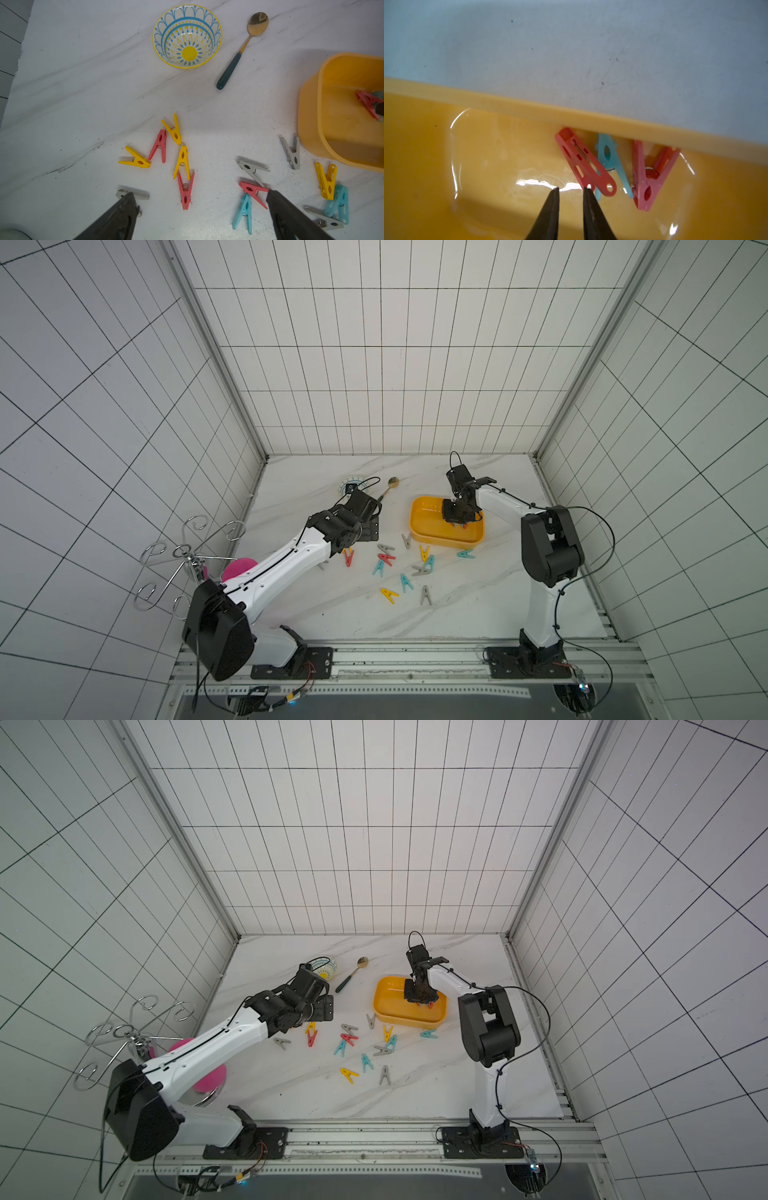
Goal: Put the clothespins into the storage box
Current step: Place the clothespin in the storage box.
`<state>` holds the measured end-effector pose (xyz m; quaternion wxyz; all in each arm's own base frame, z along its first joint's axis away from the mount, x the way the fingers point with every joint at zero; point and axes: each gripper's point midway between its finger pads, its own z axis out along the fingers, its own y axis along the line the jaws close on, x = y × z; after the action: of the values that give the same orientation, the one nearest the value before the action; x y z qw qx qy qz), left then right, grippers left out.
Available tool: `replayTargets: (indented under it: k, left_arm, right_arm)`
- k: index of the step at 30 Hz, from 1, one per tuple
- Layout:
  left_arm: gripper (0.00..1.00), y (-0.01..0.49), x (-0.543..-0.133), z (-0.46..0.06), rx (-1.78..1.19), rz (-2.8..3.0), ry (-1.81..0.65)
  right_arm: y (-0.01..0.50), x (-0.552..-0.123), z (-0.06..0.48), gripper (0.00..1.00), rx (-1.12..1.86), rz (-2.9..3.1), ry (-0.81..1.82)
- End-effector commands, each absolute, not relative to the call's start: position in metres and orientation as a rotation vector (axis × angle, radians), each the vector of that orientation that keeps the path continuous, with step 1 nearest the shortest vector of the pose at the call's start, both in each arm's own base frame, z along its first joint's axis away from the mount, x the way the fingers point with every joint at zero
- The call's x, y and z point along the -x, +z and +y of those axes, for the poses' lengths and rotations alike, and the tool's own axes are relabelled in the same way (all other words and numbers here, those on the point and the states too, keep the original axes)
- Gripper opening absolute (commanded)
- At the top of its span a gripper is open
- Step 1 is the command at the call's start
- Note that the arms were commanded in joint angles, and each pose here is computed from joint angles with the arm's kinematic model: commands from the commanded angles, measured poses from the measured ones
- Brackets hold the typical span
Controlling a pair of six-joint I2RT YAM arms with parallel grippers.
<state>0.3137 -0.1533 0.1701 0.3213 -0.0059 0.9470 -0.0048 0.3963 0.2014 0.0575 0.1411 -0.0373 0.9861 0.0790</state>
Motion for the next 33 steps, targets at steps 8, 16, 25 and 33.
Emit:
replayTargets:
  k: [8,16,25,33]
  left_arm:
    - [0.98,0.184,-0.313,-0.157,0.029,2.454,-0.069]
    - [0.98,0.180,-0.309,-0.146,0.030,2.447,-0.006]
    - [0.98,0.188,-0.304,-0.140,0.042,2.429,-0.012]
    - [0.98,0.195,-0.301,-0.139,0.045,2.415,-0.028]
  right_arm:
    - [0.124,-0.346,0.161,0.33,0.061,2.754,0.234]
    - [0.107,-0.265,0.118,0.41,-0.030,2.795,0.224]
    - [0.076,-0.237,0.128,0.58,0.027,2.760,0.362]
    - [0.048,-0.254,0.127,0.63,0.071,2.732,0.284]
